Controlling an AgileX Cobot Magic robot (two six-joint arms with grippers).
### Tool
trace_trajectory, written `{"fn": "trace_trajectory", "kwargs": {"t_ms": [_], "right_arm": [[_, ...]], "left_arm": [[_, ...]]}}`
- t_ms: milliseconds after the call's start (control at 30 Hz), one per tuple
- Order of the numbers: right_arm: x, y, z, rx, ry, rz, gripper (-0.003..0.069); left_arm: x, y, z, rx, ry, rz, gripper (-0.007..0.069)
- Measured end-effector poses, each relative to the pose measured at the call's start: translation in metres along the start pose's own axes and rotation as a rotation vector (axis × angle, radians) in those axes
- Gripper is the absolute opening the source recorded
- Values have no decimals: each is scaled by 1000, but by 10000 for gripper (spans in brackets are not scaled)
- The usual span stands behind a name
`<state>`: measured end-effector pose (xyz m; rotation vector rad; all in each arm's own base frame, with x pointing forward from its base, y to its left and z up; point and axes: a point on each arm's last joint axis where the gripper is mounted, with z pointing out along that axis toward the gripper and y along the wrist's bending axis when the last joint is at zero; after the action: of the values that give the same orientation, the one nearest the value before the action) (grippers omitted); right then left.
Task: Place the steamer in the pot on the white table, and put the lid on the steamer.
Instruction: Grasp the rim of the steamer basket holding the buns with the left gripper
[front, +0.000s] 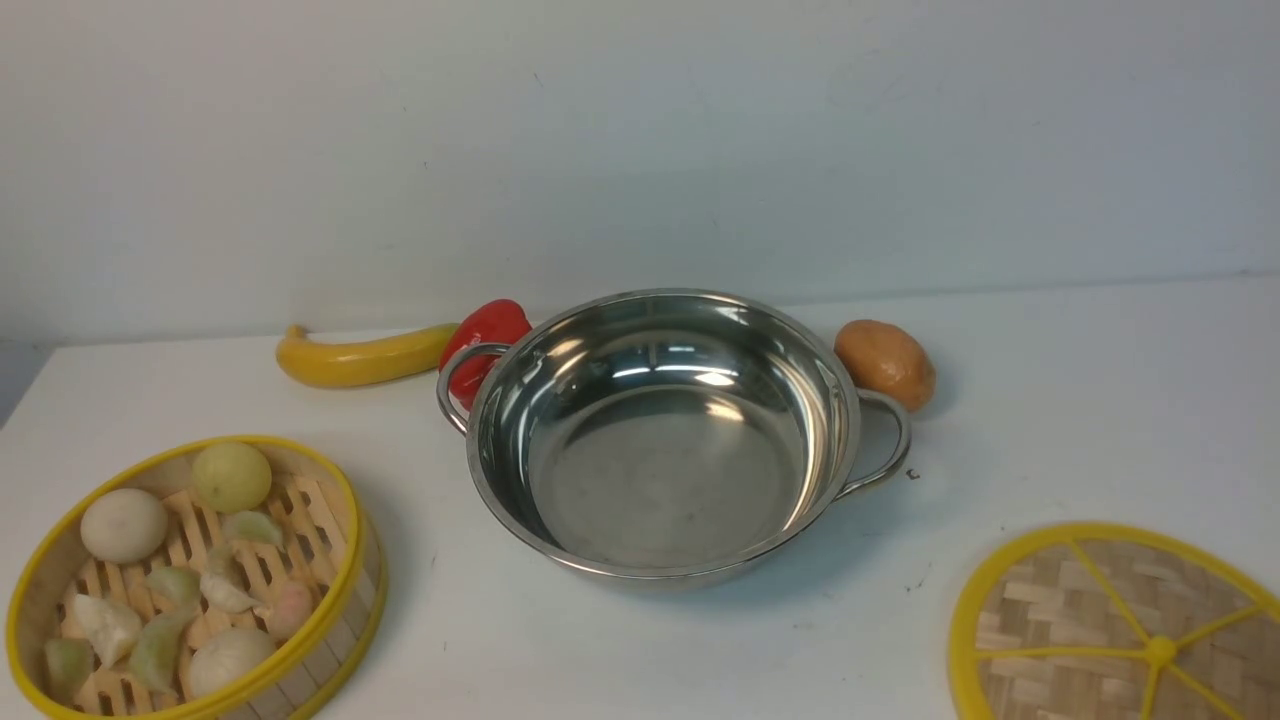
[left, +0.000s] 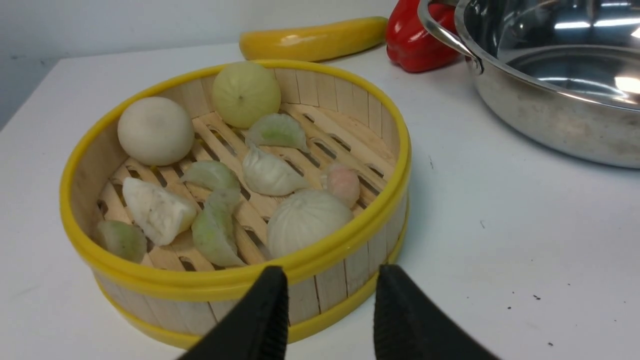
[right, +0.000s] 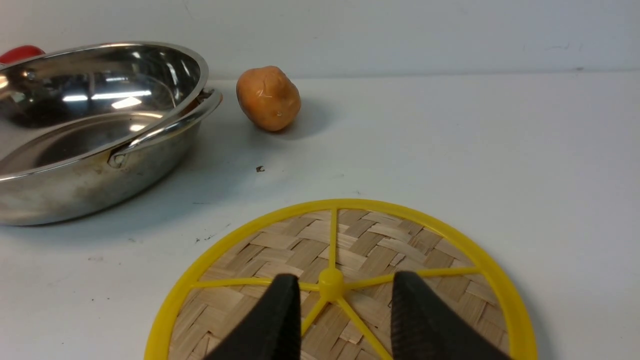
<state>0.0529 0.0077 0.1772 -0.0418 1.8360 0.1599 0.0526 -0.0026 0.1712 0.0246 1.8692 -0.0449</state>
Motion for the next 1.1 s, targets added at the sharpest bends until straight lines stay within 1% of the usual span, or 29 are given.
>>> {"fn": "trace_trajectory", "kwargs": {"t_ms": [67, 133, 167, 200, 467, 633, 767, 833, 1000, 1100], "right_arm": [[0, 0, 0, 0, 0, 0, 241], [0, 0, 0, 0, 0, 0, 241], [0, 0, 0, 0, 0, 0, 241], [0, 0, 0, 0, 0, 0, 241], [0, 0, 0, 0, 0, 0, 241], [0, 0, 0, 0, 0, 0, 241], [0, 0, 0, 0, 0, 0, 241], [0, 0, 0, 0, 0, 0, 241], [0, 0, 0, 0, 1, 0, 241], [0, 0, 0, 0, 1, 0, 241]], "left_arm": [[-3, -2, 0, 19, -37, -73, 239], [-8, -4, 0, 49, -82, -198, 239], [-8, -4, 0, 54, -85, -219, 239], [-10, -5, -1, 74, -101, -294, 239], [-17, -7, -2, 123, -168, -487, 239], [-23, -7, -3, 138, -211, -559, 239], [-43, -9, -14, 170, -239, -544, 239], [-75, -15, -27, 212, -208, -503, 239], [-133, -24, -41, 248, 8, -384, 239], [-174, -25, -47, 221, 167, -275, 239]]}}
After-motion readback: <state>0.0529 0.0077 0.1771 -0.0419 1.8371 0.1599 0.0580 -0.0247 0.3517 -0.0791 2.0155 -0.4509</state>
